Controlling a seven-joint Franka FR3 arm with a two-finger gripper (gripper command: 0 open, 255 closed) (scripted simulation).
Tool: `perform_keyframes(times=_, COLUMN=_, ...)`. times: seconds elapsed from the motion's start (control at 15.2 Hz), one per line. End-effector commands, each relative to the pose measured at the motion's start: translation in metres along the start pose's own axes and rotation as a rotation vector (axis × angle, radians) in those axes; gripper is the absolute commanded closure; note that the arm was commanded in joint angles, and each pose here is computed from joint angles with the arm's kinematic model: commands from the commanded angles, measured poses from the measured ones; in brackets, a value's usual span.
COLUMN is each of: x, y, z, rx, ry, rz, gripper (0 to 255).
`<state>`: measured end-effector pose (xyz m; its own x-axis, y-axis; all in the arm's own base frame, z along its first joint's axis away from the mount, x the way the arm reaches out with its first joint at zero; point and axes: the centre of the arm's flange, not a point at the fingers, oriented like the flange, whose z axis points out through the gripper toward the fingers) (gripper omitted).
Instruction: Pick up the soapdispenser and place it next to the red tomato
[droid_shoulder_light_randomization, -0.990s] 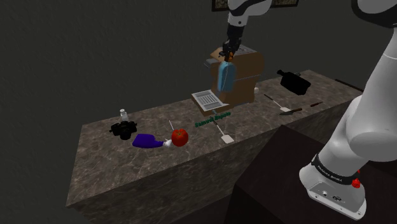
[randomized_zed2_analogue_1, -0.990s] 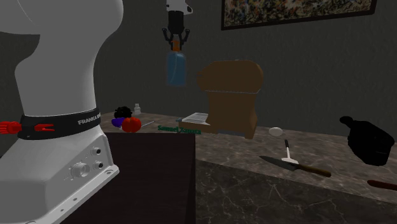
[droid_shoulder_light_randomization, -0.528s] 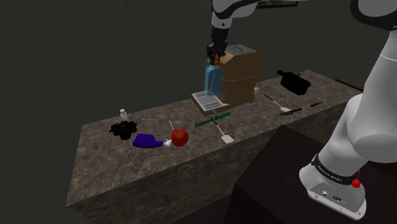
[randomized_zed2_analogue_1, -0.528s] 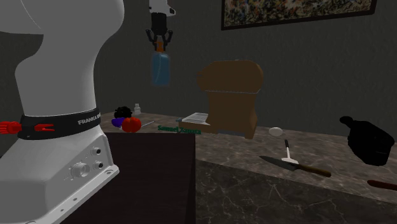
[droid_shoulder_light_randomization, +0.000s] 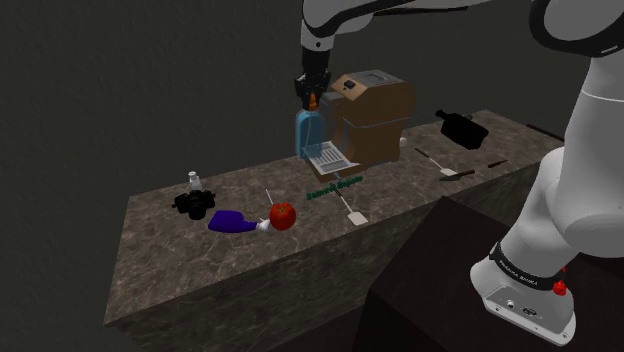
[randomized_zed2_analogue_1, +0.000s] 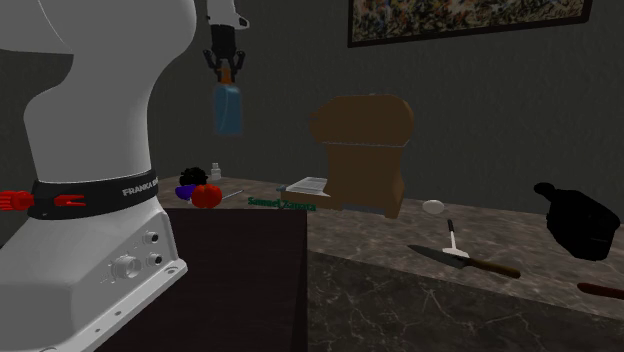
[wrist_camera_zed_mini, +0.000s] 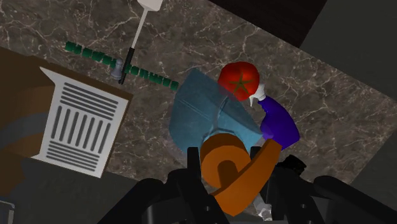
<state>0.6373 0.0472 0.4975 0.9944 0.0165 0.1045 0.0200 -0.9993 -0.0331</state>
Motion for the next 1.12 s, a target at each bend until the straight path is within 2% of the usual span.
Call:
perform_keyframes(times=0.0, x=0.0, y=-0.005, z=0.007, rx=0.0, ry=0.001, rz=0.002, gripper=255)
perform_keyframes(times=1.06, x=-0.009, y=-0.002, z=0.091, rx=0.0, ry=0.001, rz=0.002, gripper=255)
